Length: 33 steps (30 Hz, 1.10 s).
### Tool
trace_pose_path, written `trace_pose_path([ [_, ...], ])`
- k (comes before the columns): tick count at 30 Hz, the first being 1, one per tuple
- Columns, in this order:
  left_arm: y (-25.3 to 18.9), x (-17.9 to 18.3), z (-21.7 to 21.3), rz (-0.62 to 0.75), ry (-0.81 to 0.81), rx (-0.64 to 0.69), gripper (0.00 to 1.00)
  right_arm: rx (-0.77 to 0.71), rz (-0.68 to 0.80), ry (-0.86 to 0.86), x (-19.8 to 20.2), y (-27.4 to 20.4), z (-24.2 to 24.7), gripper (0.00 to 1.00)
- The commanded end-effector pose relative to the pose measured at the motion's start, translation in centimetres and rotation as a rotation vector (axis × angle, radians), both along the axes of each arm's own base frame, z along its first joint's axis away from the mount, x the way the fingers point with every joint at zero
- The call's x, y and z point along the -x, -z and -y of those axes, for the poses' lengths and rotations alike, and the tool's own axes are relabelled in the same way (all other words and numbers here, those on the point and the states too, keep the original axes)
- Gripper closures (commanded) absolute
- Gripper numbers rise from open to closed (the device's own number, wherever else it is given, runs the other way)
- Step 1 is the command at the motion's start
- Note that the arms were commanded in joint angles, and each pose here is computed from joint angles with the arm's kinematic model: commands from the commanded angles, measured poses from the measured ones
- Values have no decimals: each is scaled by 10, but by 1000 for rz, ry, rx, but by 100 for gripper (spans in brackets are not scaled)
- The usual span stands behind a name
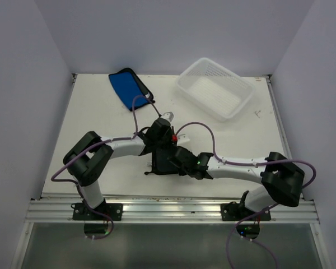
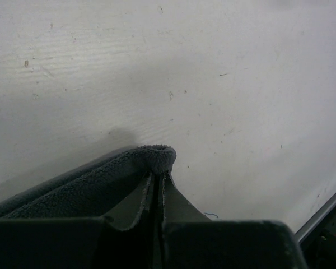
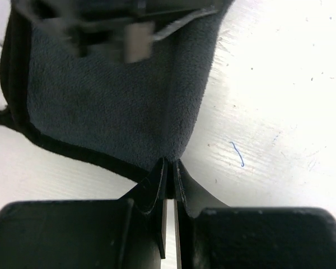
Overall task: Roll the towels
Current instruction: Roll the towel
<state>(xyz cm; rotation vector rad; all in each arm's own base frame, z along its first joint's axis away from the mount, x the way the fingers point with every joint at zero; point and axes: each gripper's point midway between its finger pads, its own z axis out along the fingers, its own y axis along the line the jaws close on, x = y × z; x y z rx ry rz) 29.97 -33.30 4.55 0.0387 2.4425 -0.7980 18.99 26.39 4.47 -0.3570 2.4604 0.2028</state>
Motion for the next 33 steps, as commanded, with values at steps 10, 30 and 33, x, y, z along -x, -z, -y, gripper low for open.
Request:
trace_pose_path([
  [10, -17, -24, -11, 79, -59, 107, 100, 370, 65, -63, 10, -5, 18, 100],
  [30, -1, -18, -39, 84, -116, 102, 100, 528, 97, -235, 34, 14, 5, 96],
  [33, 3, -14, -40, 82, -113, 115, 100, 493, 84, -254, 38, 14, 0, 92],
])
